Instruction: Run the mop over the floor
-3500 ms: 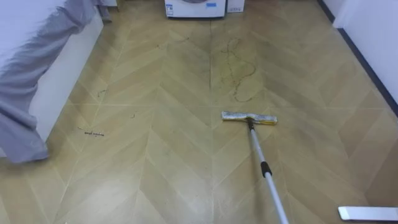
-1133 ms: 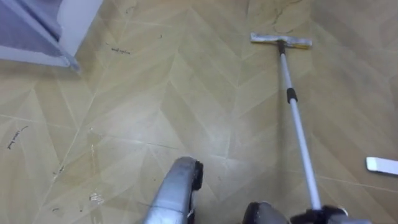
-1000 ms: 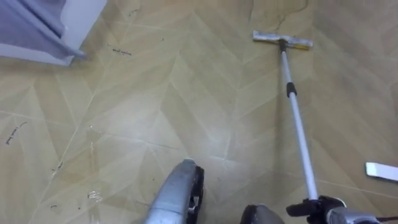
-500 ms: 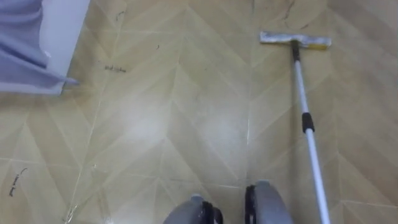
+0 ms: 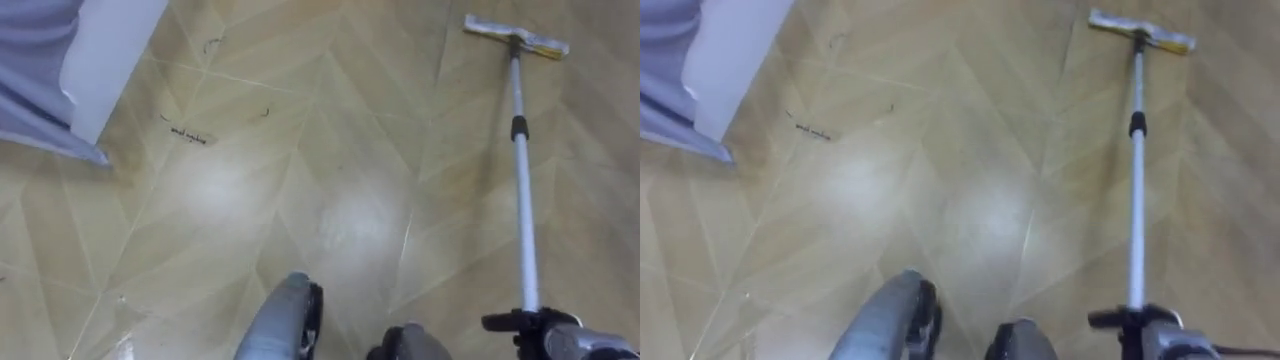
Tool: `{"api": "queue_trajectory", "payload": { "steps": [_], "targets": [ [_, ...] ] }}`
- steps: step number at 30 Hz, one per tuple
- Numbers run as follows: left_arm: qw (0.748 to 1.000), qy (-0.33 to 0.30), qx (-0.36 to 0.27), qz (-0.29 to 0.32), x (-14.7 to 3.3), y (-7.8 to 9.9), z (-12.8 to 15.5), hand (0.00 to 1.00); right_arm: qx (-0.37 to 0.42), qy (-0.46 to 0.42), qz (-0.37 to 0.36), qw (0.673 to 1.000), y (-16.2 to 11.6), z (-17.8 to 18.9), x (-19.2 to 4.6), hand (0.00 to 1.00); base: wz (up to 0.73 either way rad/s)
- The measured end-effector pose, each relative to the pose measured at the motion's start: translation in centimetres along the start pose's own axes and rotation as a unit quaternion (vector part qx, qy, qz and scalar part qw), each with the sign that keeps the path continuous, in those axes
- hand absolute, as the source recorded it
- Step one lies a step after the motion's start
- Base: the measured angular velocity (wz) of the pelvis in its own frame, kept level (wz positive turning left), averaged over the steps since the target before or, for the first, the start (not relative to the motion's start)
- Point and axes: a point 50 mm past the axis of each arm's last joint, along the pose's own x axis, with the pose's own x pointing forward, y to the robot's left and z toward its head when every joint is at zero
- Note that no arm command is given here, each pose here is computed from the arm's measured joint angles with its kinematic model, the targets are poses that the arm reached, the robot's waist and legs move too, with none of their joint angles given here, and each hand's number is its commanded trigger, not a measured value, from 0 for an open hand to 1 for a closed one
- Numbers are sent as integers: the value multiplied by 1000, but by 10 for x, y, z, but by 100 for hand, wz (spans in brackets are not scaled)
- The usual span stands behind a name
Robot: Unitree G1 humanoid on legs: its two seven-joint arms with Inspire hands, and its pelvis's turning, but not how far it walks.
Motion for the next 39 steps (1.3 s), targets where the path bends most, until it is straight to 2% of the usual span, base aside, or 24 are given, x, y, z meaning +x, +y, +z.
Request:
{"api": "queue_trajectory", "payload": {
  "steps": [2,5,8,10,14,17,20,22,25,27,29,33,36,39],
  "targets": [
    [1000,-15,8,-1,1,-1,10,0,-5,47,-15,999,-14,-36,2,100,40],
    [997,-71,9,10,1,2,40,0,-52,136,-62,987,-41,-108,-4,100,13],
    [995,-99,-12,29,0,6,55,0,-70,157,-74,982,-40,-130,-7,100,-4],
    [993,-107,-18,34,-2,5,61,0,-74,163,-63,982,-26,-145,-9,100,-16],
    [994,-100,-15,30,-3,-2,55,0,-82,168,-52,981,-16,-150,-9,100,-24],
    [998,-60,-9,34,-3,-4,31,0,-85,168,-50,981,-13,-139,-7,100,5],
    [999,-30,3,40,-2,1,14,0,-71,133,-48,987,-6,-96,-1,100,11],
    [999,-29,10,25,-5,-7,10,0,-56,79,-52,994,-11,-46,2,100,-24],
    [999,-29,9,15,-7,-9,4,0,-8,-1,-20,1000,-3,13,-2,100,-17],
    [1000,-26,8,1,-7,-11,1,0,7,-24,0,1000,3,29,-5,100,21],
    [999,-35,10,-14,-6,-12,4,0,17,-16,11,1000,2,24,-4,100,31],
    [997,-66,29,-21,-4,-9,24,0,-7,62,-9,998,-24,-37,1,100,22],
    [995,-97,7,-3,-2,-1,46,0,-49,119,-54,990,-46,-81,-2,100,-2],
    [995,-94,-5,17,-1,5,47,0,-72,154,-69,983,-41,-113,-5,100,-22]
  ]
}}
